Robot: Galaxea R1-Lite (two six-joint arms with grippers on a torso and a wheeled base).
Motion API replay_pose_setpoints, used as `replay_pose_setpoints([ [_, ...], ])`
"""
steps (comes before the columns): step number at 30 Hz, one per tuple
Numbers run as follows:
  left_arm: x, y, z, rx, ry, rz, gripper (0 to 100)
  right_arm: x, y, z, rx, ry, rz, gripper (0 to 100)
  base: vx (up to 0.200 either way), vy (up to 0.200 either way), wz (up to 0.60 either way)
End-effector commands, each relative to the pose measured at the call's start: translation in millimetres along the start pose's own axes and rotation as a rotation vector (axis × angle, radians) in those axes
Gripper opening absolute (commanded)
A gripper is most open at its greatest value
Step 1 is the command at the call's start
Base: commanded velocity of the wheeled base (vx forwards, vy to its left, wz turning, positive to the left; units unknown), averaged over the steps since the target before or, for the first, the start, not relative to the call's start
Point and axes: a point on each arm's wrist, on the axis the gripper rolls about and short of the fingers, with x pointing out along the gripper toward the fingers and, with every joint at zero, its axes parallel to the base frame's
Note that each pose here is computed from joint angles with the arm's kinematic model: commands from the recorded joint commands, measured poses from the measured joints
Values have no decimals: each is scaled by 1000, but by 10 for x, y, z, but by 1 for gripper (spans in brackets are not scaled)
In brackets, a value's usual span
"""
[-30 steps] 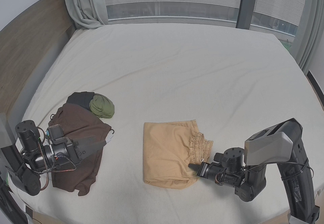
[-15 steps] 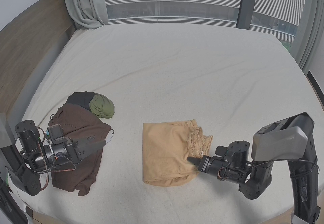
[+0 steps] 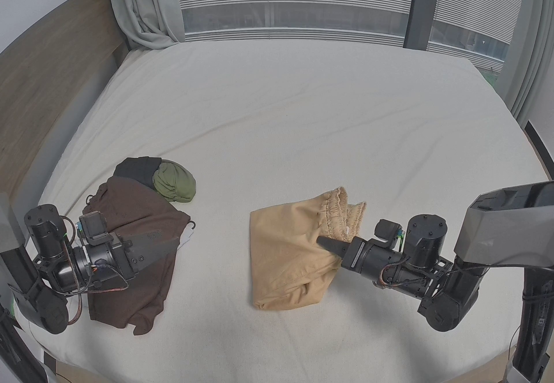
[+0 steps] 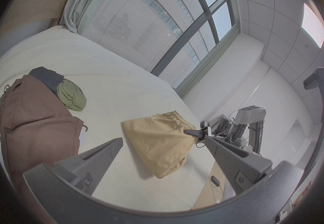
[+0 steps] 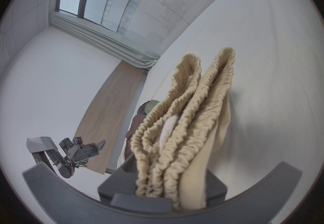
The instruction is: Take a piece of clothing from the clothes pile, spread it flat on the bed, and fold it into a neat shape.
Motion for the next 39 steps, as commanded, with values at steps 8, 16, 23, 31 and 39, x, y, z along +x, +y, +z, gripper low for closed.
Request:
replay_pose_setpoints([
  [8, 6, -22, -16, -2, 7, -7, 100, -96, 387, 234, -38, -68, 122, 0, 0, 0, 0],
  [16, 4, -10, -6, 0, 3, -5, 100, -44, 462, 332, -51, -101, 158, 0, 0, 0, 0],
  [23, 1, -10, -2, 1, 1, -4, 100, 71, 492, 465, -50, -111, 151, 0, 0, 0, 0],
  [31, 2, -7, -5, 0, 3, -5, 100, 190, 580, 671, -53, -130, 151, 0, 0, 0, 0],
  [39, 2, -2, -3, -2, 2, -3, 100, 303, 632, 871, -54, -144, 147, 0, 0, 0, 0],
])
